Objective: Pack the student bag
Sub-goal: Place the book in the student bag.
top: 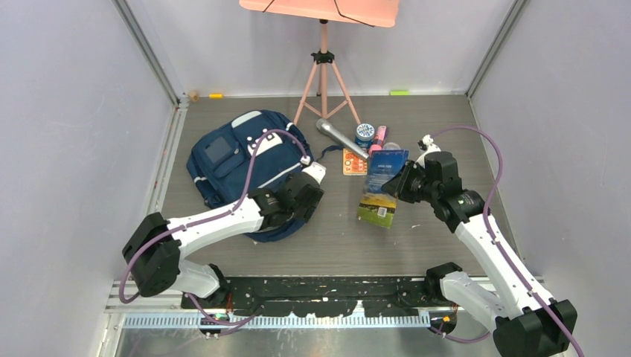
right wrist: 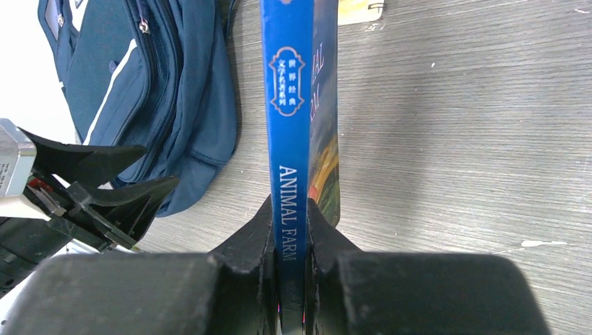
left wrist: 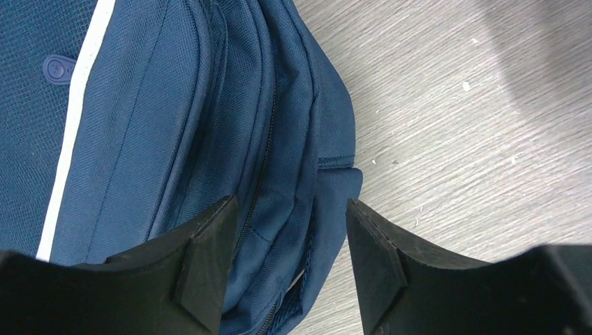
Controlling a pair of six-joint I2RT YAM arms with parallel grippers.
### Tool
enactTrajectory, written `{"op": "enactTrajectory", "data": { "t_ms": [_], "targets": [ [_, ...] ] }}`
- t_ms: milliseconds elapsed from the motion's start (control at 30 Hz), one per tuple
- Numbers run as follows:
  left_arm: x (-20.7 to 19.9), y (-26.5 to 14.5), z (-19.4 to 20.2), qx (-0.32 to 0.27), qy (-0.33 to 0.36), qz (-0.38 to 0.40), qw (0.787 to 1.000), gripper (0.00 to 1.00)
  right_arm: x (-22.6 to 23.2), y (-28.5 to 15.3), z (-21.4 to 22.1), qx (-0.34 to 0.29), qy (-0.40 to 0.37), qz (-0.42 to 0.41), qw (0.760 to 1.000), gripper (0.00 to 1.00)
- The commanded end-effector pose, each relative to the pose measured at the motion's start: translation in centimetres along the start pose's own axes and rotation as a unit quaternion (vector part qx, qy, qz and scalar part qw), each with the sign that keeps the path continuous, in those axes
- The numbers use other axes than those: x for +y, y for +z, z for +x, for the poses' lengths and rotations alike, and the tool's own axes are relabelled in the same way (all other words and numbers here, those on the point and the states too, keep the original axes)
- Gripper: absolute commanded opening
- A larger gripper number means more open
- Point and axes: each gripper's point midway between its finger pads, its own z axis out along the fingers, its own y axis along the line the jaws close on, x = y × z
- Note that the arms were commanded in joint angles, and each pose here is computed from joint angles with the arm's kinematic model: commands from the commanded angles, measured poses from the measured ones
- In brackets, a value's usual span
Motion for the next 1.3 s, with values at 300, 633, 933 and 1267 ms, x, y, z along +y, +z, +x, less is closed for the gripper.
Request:
{"op": "enactTrajectory", "data": {
  "t_ms": [300, 633, 933, 1267],
  "targets": [
    [0.9, 1.1, -2.0, -0.030, 0.066, -0.110, 0.991, 0.61, 1.5, -0.2, -1.7, -0.035, -0.008, -0.032, 0.999, 0.01],
    [1.8, 1.5, -2.5, -0.021, 0.077, -0.150, 0.985, 0.57, 1.9, 0.1, -1.4, -0.027, -0.005, -0.044, 0.999, 0.01],
    [1.5, 2.3, -2.1, -0.008, 0.086, -0.150, 0.985, 0.58, 1.9, 0.3, -1.2, -0.021, -0.006, -0.046, 0.999, 0.00],
    [1.7, 2.1, -2.2, -0.011, 0.080, -0.157, 0.984, 0.45, 1.8, 0.2, -1.2, -0.020, -0.008, -0.045, 0.999, 0.00]
  ]
}}
